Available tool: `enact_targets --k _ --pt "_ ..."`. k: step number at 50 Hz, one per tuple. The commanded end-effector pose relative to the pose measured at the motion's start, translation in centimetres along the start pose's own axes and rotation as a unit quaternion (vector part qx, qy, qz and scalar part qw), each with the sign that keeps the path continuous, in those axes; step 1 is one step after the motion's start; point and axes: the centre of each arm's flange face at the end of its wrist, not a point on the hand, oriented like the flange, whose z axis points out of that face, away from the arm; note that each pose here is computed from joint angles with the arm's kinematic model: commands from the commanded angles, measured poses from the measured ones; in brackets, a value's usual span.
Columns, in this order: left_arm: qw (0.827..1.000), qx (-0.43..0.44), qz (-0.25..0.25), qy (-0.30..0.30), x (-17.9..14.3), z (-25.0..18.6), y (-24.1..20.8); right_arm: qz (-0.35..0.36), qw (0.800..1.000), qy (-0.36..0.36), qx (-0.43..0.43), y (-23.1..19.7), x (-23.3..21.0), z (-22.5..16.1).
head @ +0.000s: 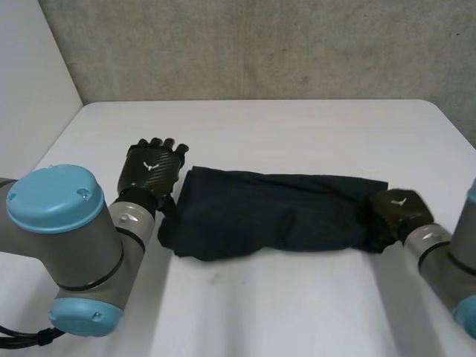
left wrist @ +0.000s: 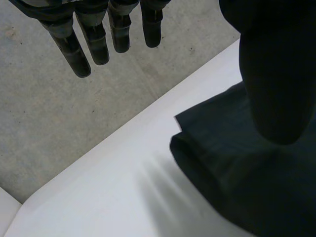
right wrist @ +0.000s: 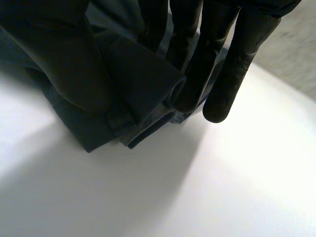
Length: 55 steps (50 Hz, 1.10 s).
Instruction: Fold the shorts.
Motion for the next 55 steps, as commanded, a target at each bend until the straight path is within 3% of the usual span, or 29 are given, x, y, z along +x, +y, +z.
enact_targets --k 1,6,9,10,17,22,26,29,33,37,38,41,45,55 --pt "1.0 0.003 -0.001 -0.003 -0.2 -0.2 -0.3 -0.111 0.992 0.064 0.021 -2.2 4.1 -0.5" --pt "1.0 0.007 -0.002 -0.006 -0.5 -0.2 -0.6 -0.272 0.956 0.103 0.027 -3.7 6.2 0.1" --pt "1.0 0.007 -0.002 -0.008 -0.7 -0.2 -0.6 -0.32 0.942 0.091 0.052 -5.1 4.5 0.0" --pt "1.0 0.007 -0.002 -0.009 -0.7 -0.1 -0.6 -0.345 0.932 0.068 0.084 -6.4 2.0 -0.4" --pt "1.0 0.008 -0.003 -0.011 -0.8 -0.1 -0.7 -0.383 0.901 -0.045 0.199 -9.1 -7.4 -3.0" --pt "1.0 0.013 -0.004 -0.015 -1.1 -0.2 -1.0 -0.402 0.848 -0.202 0.28 -7.5 -15.4 -6.7" --pt "1.0 0.013 -0.004 -0.016 -1.1 -0.2 -1.0 -0.396 0.835 -0.266 0.273 -5.3 -17.4 -7.6" --pt "1.0 0.016 -0.005 -0.018 -1.2 -0.2 -1.2 -0.386 0.839 -0.276 0.265 -5.0 -17.4 -7.9" --pt "0.999 0.031 -0.008 -0.024 -1.6 -0.1 -2.3 -0.316 0.868 -0.288 0.254 -5.9 -16.8 -8.2" --pt "0.998 0.056 -0.013 -0.027 -1.8 0.1 -3.8 -0.181 0.917 -0.251 0.252 -9.5 -12.5 -7.3" --pt "0.998 0.061 -0.015 -0.027 -1.7 0.2 -4.3 -0.12 0.931 -0.235 0.252 -10.9 -10.5 -6.9" --pt "0.996 0.087 -0.025 -0.021 -1.3 0.3 -6.1 -0.01 0.944 -0.217 0.248 -12.8 -7.8 -6.4" --pt "0.994 0.104 -0.044 0.007 0.4 -0.1 -8.0 0.08 0.947 -0.211 0.228 -13.9 -5.8 -5.7" --pt "0.994 0.036 -0.055 0.083 6.3 2.0 -6.5 0.094 0.971 -0.204 0.082 -11.2 -5.8 -1.4"
